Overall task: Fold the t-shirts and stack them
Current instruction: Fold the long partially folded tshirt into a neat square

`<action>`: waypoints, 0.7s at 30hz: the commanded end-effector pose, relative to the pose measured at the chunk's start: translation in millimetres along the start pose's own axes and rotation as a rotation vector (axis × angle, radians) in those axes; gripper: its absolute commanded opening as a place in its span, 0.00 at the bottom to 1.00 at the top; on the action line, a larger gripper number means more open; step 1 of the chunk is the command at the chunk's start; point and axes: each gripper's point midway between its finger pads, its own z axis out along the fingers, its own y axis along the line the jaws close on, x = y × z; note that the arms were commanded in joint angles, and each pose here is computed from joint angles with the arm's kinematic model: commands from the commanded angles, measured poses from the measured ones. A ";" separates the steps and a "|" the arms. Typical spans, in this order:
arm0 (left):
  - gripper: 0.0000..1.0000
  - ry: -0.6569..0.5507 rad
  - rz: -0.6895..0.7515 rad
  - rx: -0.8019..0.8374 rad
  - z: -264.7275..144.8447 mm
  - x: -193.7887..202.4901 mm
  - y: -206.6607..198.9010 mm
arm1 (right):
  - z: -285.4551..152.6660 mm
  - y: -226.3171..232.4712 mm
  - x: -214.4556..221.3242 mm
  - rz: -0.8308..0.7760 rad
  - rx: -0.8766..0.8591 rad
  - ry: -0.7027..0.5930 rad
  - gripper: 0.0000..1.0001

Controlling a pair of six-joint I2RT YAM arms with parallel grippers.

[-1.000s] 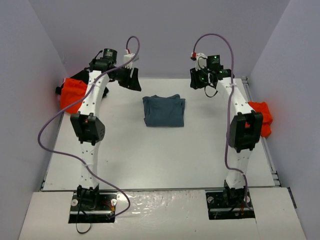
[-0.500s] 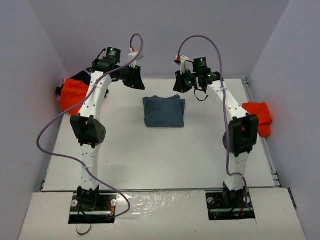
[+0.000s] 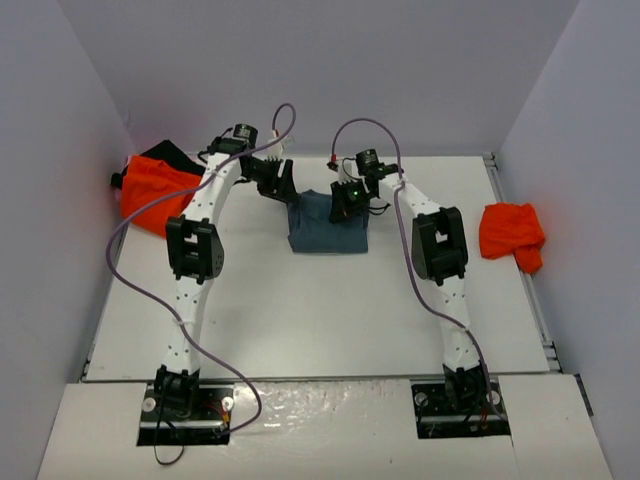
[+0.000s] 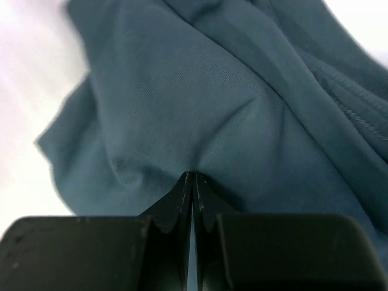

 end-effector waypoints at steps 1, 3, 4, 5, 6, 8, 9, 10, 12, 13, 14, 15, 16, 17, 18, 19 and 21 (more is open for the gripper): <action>0.48 -0.089 0.080 0.046 -26.4 -27.9 -26.2 | -4.7 -6.1 -9.0 -0.057 0.069 -0.004 0.00; 0.47 -0.095 0.097 0.054 -26.6 -30.4 -31.8 | -0.7 -24.2 -3.3 -0.089 0.151 0.020 0.00; 0.48 -0.100 0.103 0.051 -27.5 -32.1 -33.1 | 1.9 -27.1 -1.3 -0.096 0.157 0.027 0.00; 0.48 -0.101 0.104 0.050 -28.0 -32.8 -34.0 | 3.0 -24.6 -2.7 -0.102 0.143 0.024 0.00; 0.48 -0.102 0.105 0.050 -28.3 -32.9 -34.9 | 2.9 -20.9 -5.6 -0.108 0.127 0.017 0.00; 0.50 -0.094 0.101 0.053 -28.7 -30.4 -38.4 | -2.9 -11.0 -19.7 -0.133 0.129 -0.014 0.00; 0.52 -0.094 0.109 0.053 -30.6 -30.3 -42.2 | -5.1 -7.3 -25.2 -0.143 0.130 -0.024 0.00; 0.53 -0.092 0.110 0.053 -31.3 -29.3 -44.7 | -11.9 -0.2 -36.3 -0.160 0.130 -0.049 0.00; 0.55 -0.082 0.111 0.019 -30.7 -27.4 -43.8 | -30.8 16.8 -59.9 -0.198 0.136 -0.103 0.00; 0.56 -0.075 0.113 0.002 -30.4 -25.8 -42.4 | -41.7 24.2 -71.7 -0.216 0.143 -0.132 0.00; 0.57 -0.068 0.108 -0.016 -30.1 -23.8 -39.1 | -54.7 31.3 -83.6 -0.235 0.153 -0.164 0.00; 0.58 -0.061 0.096 -0.044 -29.5 -22.2 -33.6 | -69.7 39.5 -94.9 -0.255 0.165 -0.195 0.00; 0.59 -0.052 0.084 -0.052 -28.1 -19.0 -29.0 | -85.0 46.1 -104.8 -0.273 0.181 -0.225 0.00; 0.59 -0.042 0.072 -0.058 -26.5 -15.3 -24.5 | -100.9 52.8 -114.1 -0.291 0.198 -0.255 0.00; 0.59 -0.026 0.051 -0.059 -23.3 -9.6 -19.1 | -120.9 59.9 -123.8 -0.308 0.220 -0.291 0.00; 0.59 -0.011 0.030 -0.059 -19.7 -4.0 -14.5 | -137.7 65.8 -130.1 -0.320 0.237 -0.319 0.00; 0.59 0.026 -0.017 -0.044 -9.0 9.9 -5.7 | -167.4 70.5 -134.0 -0.329 0.268 -0.356 0.00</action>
